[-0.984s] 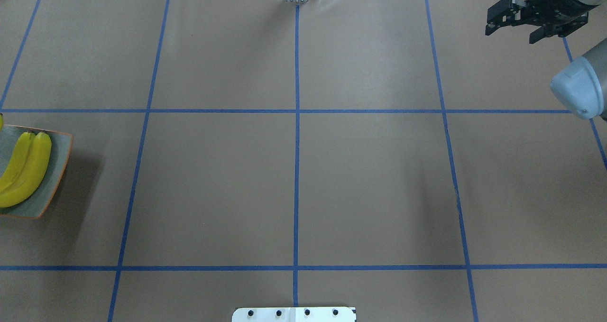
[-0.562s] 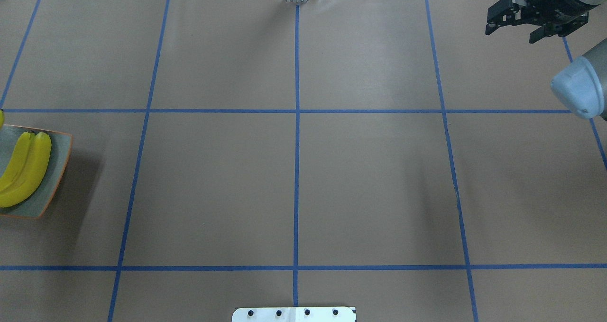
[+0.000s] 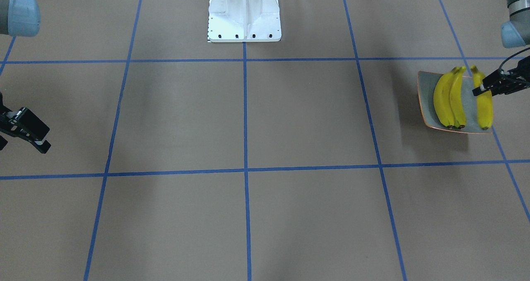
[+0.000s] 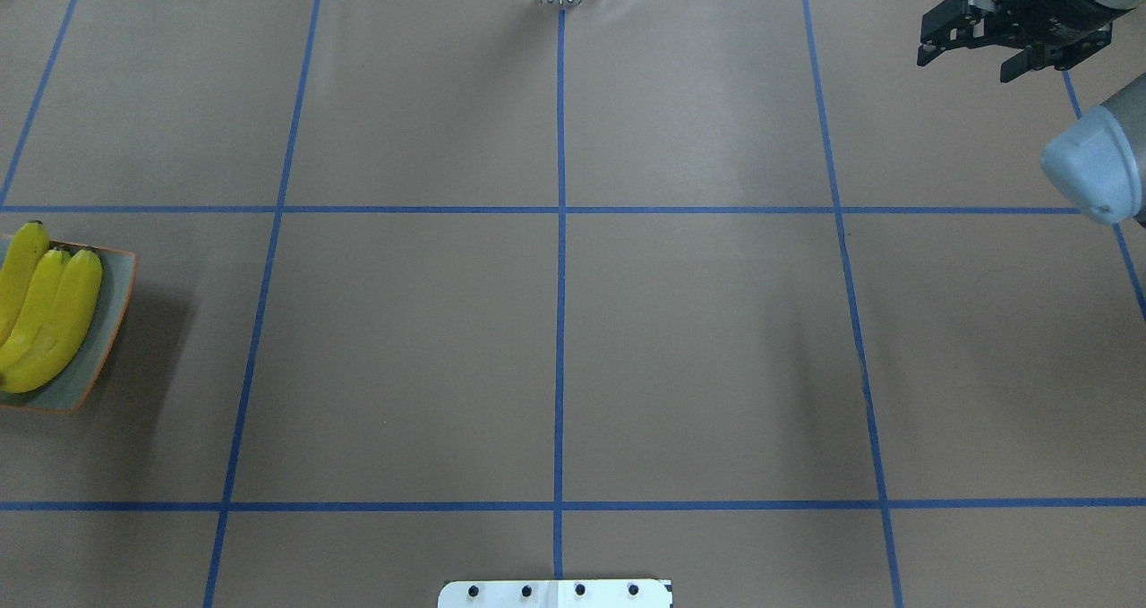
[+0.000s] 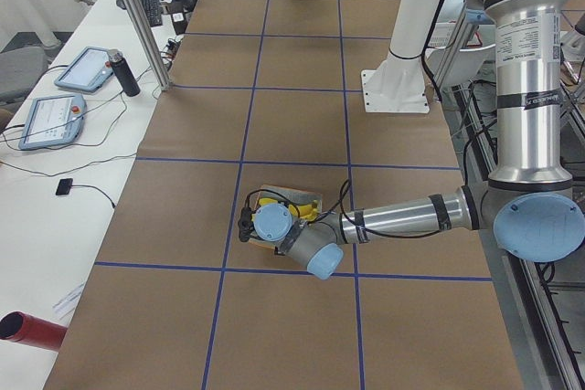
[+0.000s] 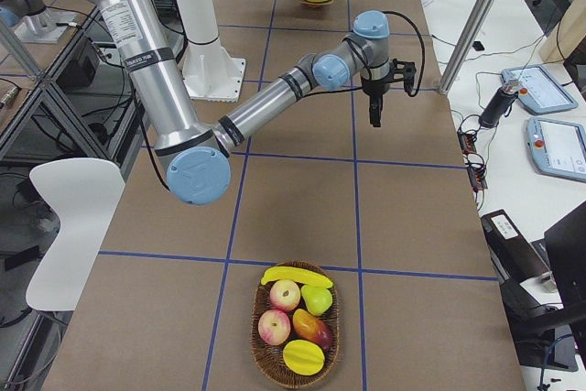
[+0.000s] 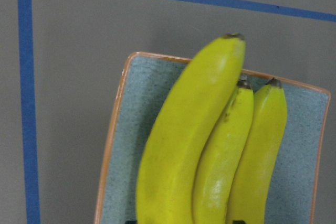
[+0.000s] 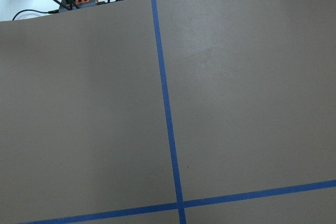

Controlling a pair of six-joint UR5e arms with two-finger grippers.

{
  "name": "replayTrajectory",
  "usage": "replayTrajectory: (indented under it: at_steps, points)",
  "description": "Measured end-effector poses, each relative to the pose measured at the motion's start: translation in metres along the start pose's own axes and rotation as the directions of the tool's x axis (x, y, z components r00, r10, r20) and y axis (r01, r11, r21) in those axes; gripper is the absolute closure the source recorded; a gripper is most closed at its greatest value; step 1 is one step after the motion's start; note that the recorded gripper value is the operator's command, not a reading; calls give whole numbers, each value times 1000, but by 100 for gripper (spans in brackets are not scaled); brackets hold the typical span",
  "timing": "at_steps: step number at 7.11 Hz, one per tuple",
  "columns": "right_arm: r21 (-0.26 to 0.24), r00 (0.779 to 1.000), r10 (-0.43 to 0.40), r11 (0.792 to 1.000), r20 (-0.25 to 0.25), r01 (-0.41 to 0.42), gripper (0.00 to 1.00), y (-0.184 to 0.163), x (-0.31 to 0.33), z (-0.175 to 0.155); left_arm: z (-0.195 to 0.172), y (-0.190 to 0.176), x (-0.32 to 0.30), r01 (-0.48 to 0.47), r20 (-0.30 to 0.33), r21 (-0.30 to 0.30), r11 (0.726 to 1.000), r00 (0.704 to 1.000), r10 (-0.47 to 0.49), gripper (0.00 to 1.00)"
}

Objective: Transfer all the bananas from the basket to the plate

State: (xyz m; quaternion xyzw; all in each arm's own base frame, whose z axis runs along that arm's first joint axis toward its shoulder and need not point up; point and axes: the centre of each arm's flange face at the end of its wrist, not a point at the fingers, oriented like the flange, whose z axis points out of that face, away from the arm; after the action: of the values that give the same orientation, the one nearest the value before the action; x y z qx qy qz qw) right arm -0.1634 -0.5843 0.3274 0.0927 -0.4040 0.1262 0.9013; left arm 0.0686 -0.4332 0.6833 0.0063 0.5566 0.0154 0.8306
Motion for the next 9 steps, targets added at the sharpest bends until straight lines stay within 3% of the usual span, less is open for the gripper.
replayTrajectory:
  at_steps: [3,5,7,8,9]
  points:
    - [5,1000,-9,1000,-10,9,0,-7,9,-4,-3,-9,9,-16,-5,10,1000,1000,16,0]
    - [-9,992,-93,996,-81,92,0,-27,61,-18,-15,-47,40,-60,-18,47,997,998,61,0]
    - [-76,968,-194,980,-159,184,0,-35,145,-30,-28,-104,87,-71,-18,67,995,997,73,0]
    - [-123,962,-217,972,-166,198,0,-24,198,-29,-34,-129,111,-73,-18,72,995,997,74,0]
    - [-179,964,-227,963,-137,201,0,-4,249,-23,-39,-150,134,-75,-18,75,994,997,77,0]
